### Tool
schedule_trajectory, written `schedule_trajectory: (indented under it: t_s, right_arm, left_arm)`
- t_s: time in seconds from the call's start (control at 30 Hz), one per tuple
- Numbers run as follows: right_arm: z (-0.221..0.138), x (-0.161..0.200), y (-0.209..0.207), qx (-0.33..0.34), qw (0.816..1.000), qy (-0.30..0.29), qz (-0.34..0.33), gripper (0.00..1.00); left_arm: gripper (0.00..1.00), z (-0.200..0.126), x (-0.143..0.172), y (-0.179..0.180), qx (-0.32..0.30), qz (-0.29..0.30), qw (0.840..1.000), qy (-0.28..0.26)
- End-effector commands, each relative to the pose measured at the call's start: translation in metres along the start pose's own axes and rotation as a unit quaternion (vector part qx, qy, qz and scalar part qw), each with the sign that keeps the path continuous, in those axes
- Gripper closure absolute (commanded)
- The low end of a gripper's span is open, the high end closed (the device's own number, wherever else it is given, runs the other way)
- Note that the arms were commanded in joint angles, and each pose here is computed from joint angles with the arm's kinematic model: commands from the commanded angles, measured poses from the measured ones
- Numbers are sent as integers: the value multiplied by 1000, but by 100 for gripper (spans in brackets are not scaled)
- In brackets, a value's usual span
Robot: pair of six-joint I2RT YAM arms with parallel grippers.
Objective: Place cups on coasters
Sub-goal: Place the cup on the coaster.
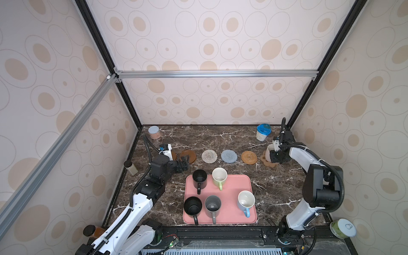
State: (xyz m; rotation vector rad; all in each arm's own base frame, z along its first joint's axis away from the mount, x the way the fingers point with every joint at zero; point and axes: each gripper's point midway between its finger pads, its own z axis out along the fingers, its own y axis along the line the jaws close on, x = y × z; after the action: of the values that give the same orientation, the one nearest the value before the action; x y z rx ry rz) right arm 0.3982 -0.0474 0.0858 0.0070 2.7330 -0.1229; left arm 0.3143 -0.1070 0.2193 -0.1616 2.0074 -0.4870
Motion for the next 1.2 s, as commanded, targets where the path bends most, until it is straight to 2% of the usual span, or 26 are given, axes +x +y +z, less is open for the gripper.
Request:
schedule_trajectory:
  t_s: [0.0, 0.37, 0.67, 0.9, 1.17]
  right_arm:
    - [-14, 1, 0, -4, 1000, -11, 6, 55]
    - [-50, 2, -6, 11, 999, -25, 26, 51]
    - [-107, -8, -4, 7, 996, -55, 70, 50]
    - [-158, -15, 34, -27, 994, -83, 58, 49]
    - [-188, -11, 95, -84, 991, -97, 46, 49]
  left_arm:
    - [0, -4, -4, -2, 0, -4, 1000, -6]
    - [0, -2, -7, -4, 1, -2, 1000, -7]
    - [0, 2, -5, -4, 1, -1, 1000, -2]
    - [0, 6, -8, -6, 0, -2, 1000, -1]
    - [0, 10, -7, -6, 1, -8, 1000, 1]
